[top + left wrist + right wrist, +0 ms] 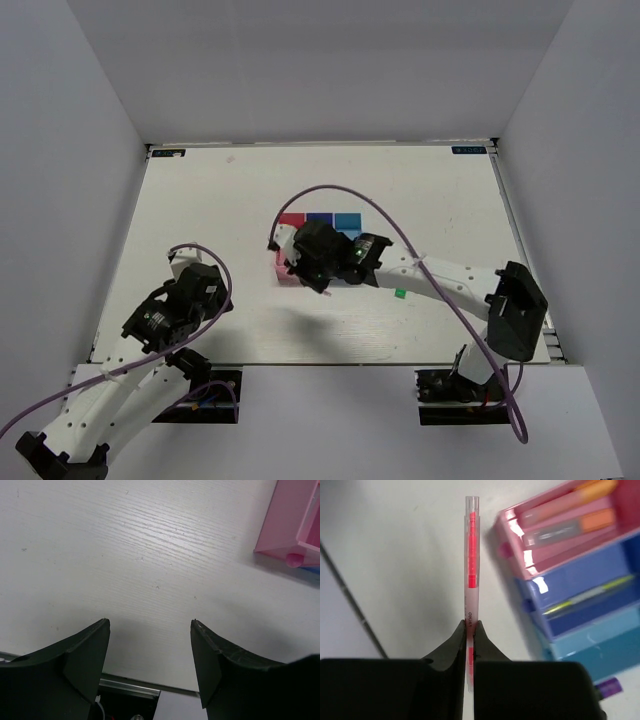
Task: Sort the stationery into containers
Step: Pick up the pen from the center of the board, then place the pen in the storage box.
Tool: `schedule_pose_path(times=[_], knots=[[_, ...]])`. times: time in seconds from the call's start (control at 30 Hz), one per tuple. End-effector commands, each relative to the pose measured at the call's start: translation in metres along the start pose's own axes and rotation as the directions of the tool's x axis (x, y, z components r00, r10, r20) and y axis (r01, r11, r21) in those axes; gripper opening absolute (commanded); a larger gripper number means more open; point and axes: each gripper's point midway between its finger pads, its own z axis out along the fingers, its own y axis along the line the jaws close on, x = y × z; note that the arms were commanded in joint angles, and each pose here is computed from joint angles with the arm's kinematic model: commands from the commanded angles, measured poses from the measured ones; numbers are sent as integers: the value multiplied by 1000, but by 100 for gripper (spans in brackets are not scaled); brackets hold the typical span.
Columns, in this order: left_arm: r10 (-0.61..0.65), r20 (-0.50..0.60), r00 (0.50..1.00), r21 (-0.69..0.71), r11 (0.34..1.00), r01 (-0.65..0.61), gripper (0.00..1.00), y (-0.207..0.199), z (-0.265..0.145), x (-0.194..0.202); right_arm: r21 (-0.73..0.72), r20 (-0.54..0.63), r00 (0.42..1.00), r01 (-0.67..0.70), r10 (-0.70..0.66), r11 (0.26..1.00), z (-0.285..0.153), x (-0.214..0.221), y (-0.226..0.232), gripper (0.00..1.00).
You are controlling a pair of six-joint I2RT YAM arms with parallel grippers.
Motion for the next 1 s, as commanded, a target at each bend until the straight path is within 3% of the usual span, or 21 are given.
schedule_pose_path(times=[0.0, 0.1, 0.23, 0.37, 0.6, 0.8, 0.93, 0.97], knots=[[-26, 12, 1000, 16, 1000, 26, 76, -5, 0, -5, 156, 99, 994, -71, 56, 985, -20, -30, -39, 0], [-25, 9, 1000, 13, 1000, 25, 76, -5, 0, -5, 354, 175, 973, -203, 148, 913, -30, -39, -91, 0], [-20, 1, 1000, 14, 1000, 20, 76, -6, 2, -3, 417, 256, 923, -373, 287, 829, -33, -46, -130, 0], [-23, -5, 1000, 9, 1000, 23, 76, -5, 4, 0, 408, 305, 859, -508, 411, 759, -25, -47, -154, 0], [-20, -6, 1000, 8, 1000, 20, 76, -4, 3, 0, 335, 207, 765, -641, 610, 691, 23, -32, -155, 0], [-12, -7, 1000, 5, 1000, 12, 76, -2, 2, 1, 341, 188, 748, -658, 636, 672, 35, -24, -162, 0], [-10, -9, 1000, 10, 1000, 11, 76, -4, 4, 2, 354, 176, 753, -650, 635, 673, 36, -16, -164, 16], [-13, -4, 1000, 13, 1000, 13, 76, -5, 3, 0, 347, 171, 754, -648, 634, 678, 36, -15, -163, 25]])
